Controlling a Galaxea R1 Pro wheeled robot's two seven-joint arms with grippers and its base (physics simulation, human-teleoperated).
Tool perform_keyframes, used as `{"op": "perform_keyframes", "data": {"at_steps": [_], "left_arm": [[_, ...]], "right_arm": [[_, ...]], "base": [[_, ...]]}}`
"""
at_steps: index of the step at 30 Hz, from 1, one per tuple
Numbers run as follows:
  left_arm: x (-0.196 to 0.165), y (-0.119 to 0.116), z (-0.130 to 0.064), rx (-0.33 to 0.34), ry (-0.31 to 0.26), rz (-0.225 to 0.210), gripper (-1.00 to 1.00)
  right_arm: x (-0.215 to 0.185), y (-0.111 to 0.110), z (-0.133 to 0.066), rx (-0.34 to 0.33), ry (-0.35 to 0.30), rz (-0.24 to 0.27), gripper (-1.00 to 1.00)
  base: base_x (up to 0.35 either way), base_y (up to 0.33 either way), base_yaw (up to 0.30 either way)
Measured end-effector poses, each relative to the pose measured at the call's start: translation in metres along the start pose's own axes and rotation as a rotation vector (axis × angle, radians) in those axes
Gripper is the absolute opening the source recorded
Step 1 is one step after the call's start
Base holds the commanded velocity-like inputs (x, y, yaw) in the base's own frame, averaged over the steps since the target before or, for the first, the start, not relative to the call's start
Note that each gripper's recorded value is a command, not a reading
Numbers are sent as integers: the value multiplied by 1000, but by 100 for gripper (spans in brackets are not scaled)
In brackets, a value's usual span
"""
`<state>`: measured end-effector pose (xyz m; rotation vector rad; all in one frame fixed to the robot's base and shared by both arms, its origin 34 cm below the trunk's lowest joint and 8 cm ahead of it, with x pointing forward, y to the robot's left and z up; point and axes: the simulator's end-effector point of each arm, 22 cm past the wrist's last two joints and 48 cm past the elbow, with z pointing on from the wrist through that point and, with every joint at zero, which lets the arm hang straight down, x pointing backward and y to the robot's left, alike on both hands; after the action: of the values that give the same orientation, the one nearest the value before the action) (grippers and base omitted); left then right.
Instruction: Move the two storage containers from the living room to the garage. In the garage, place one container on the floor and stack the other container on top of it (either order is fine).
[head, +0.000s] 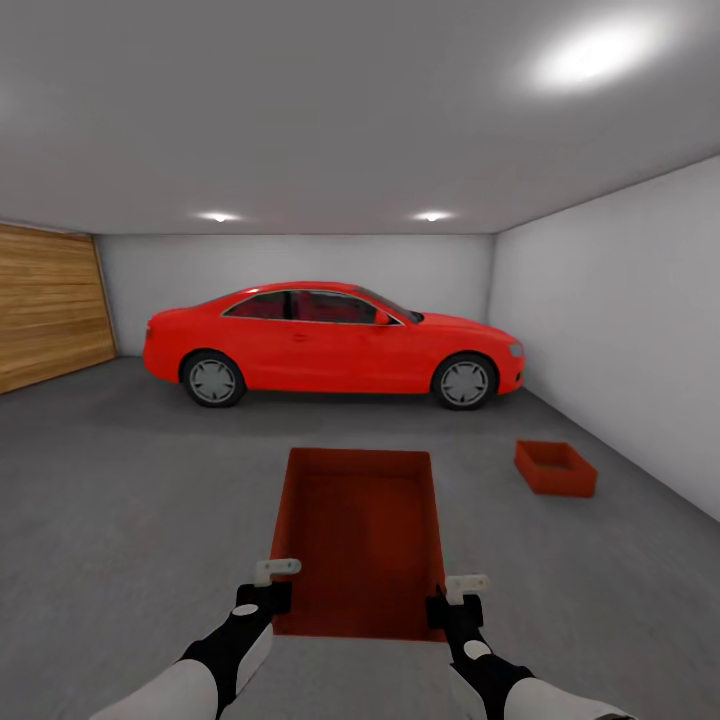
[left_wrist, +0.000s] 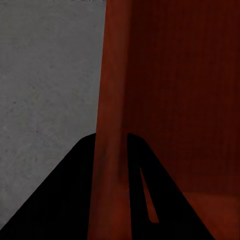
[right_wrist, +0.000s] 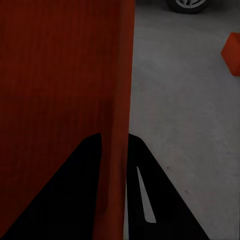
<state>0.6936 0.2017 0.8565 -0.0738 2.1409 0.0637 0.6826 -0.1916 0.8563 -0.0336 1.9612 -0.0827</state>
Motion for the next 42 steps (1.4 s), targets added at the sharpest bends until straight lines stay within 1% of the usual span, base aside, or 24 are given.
{"op": "perform_keyframes", "data": {"at_steps": [31,42], "left_arm": [[0,0,0,0,0,0,-100],[0,0,0,0,0,0,-100]], "right_arm": [[0,0,0,0,0,0,-100],[0,0,0,1,0,0,-100]], "base": [[321,0,-1],[321,0,-254]]}}
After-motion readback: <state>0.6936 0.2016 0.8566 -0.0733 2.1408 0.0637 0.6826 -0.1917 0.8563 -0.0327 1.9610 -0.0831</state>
